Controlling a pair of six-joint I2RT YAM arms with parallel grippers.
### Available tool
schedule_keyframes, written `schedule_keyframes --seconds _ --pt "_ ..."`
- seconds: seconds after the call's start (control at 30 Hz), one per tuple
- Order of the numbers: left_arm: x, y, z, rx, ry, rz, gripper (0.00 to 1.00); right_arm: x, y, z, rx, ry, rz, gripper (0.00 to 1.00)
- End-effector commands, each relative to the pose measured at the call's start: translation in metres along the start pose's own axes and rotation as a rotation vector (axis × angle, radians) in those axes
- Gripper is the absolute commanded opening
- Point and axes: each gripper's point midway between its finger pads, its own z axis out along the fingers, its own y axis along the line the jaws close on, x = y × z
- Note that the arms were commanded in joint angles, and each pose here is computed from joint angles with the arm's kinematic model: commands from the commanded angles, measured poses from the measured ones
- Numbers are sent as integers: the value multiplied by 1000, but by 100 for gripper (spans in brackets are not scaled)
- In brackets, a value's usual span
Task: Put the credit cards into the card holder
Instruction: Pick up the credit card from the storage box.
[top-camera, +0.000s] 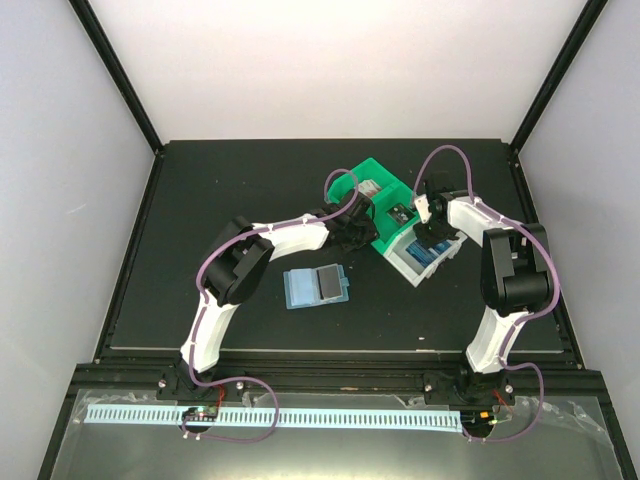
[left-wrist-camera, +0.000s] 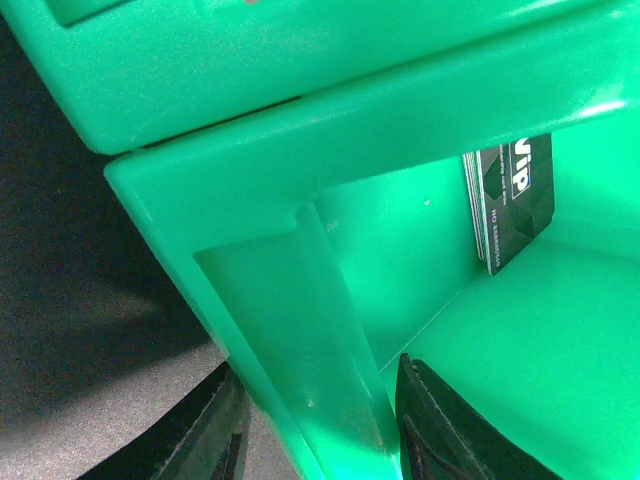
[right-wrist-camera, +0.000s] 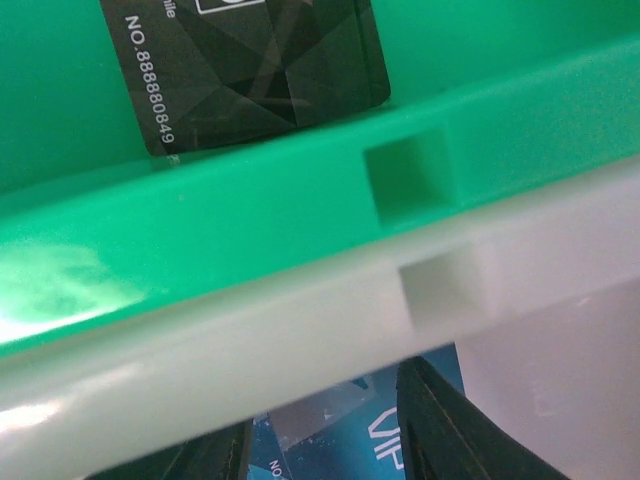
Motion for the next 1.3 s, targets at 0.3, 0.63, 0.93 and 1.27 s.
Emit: schedule_keyframes --seconds 0.3,0.63,0.93,1.27 --pt "3 22 9 -76 23 -5 39 -12 -33 -29 145 -81 31 40" --pt "3 21 9 -73 24 -5 39 -9 -41 -30 200 -84 23 32" --pt "3 21 9 -71 25 -4 39 -1 -44 -22 231 -53 -5 21" --pt "5 13 9 -35 41 28 40 -2 -33 -9 189 -26 -20 26"
